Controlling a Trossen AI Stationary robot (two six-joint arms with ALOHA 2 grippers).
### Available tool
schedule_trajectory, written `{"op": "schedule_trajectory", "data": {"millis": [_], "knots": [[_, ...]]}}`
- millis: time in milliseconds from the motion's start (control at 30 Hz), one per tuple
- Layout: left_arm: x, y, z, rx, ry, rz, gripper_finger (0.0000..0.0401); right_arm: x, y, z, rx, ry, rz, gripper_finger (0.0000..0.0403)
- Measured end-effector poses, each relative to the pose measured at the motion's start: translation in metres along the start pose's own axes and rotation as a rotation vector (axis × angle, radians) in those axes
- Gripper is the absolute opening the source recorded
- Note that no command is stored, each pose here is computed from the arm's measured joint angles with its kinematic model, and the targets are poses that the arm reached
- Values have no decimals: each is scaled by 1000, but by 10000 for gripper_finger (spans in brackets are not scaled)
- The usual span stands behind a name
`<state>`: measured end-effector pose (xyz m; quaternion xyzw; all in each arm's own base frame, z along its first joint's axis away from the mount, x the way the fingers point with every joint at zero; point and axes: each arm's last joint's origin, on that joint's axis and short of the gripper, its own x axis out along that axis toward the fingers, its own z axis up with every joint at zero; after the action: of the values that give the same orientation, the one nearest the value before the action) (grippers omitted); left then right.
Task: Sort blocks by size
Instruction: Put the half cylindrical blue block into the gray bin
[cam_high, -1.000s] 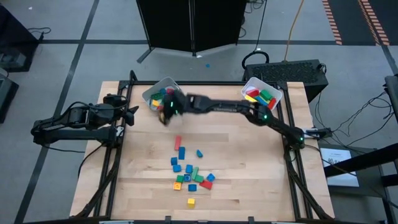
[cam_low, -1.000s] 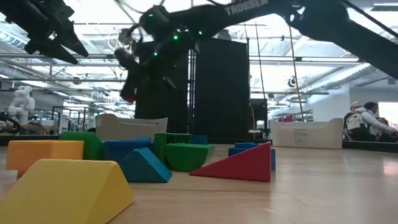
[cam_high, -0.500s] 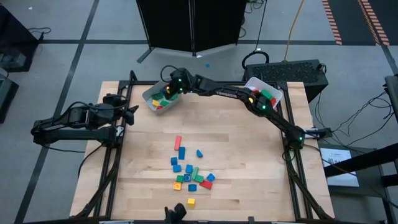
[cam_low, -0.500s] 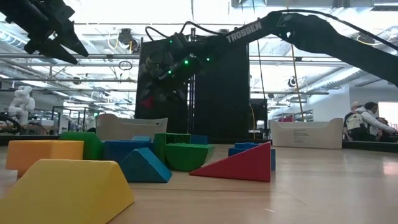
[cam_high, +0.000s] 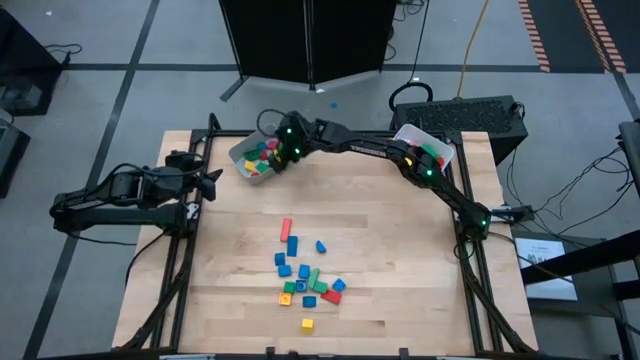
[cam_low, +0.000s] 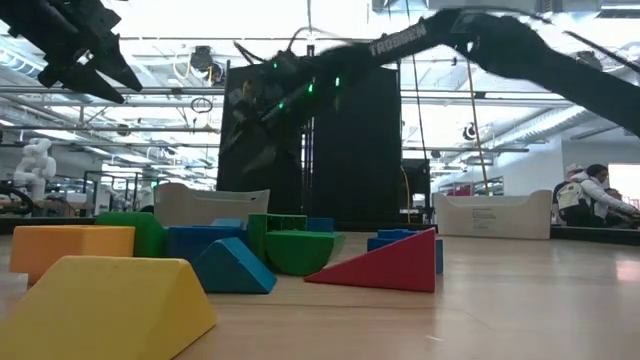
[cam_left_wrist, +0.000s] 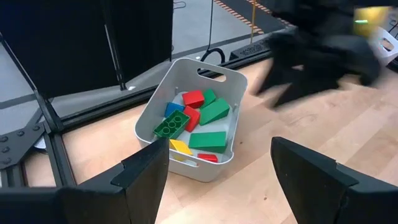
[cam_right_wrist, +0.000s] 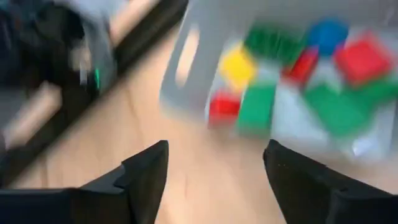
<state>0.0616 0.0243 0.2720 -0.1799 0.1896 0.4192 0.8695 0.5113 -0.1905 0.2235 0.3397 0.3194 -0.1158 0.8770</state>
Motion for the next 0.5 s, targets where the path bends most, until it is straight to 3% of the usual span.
{"op": "schedule_trajectory", "data": {"millis": [100, 233, 300, 500], "knots": [[0, 0, 0, 17, -1, 1, 281, -16, 26, -26, -100, 191, -113, 236], [0, 0, 0, 18, -1, 2, 281, -21, 55, -79, -213, 478, -348, 224], [0, 0, 0, 18, -1, 1, 281, -22, 74, -102, -244, 569, -388, 222], [0, -1, 0, 16, 15, -23, 281, -19, 133, -149, -293, 531, -437, 228]]}}
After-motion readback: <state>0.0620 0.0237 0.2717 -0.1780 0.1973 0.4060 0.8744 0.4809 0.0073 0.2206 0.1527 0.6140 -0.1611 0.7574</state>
